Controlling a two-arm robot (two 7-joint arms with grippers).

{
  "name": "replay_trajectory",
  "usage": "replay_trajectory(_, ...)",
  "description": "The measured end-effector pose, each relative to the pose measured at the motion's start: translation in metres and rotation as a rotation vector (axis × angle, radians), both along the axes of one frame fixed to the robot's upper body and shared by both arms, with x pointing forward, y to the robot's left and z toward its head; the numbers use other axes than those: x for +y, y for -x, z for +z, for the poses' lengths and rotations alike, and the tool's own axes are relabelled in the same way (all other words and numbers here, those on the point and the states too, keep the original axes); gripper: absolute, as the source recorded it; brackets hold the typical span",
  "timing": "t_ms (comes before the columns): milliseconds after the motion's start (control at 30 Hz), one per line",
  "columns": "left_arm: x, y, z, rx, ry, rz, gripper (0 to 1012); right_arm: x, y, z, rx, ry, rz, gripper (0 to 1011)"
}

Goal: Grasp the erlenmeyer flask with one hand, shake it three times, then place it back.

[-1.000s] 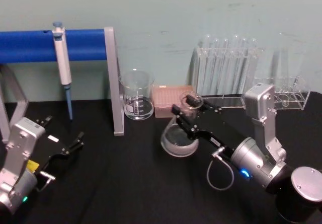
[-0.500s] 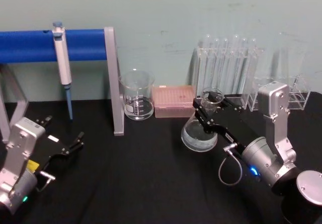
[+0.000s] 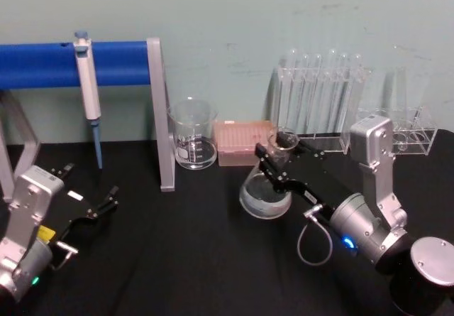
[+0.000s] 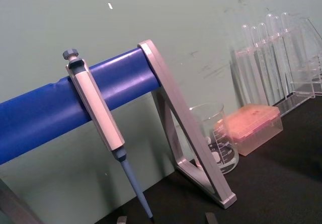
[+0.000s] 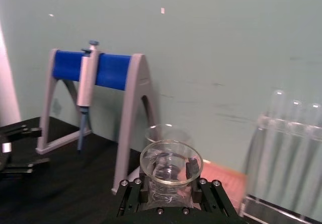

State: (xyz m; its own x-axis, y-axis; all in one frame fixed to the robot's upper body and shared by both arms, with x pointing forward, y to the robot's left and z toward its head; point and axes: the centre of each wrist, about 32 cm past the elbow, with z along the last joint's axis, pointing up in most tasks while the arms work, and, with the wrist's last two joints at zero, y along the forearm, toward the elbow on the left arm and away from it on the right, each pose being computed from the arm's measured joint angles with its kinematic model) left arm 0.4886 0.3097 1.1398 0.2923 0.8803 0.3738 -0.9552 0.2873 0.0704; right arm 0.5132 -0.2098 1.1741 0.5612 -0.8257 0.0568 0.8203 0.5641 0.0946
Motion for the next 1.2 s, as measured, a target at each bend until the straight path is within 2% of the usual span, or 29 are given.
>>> replay_trajectory(733, 0.0000, 0.0000, 0.0000, 0.000, 0.000, 0.000, 1001, 0.022, 0.002, 0.004, -0.042, 0.067, 0.273, 450)
replay_trajectory(933, 0.0000, 0.0000, 0.0000, 0.000, 0.000, 0.000, 1001, 0.026, 0.002, 0.004, -0.043, 0.077, 0.309, 450)
replay_trajectory(1200, 0.0000, 0.0000, 0.0000, 0.000, 0.000, 0.000, 1001, 0.028, 0.003, 0.003, -0.039, 0.075, 0.308, 450)
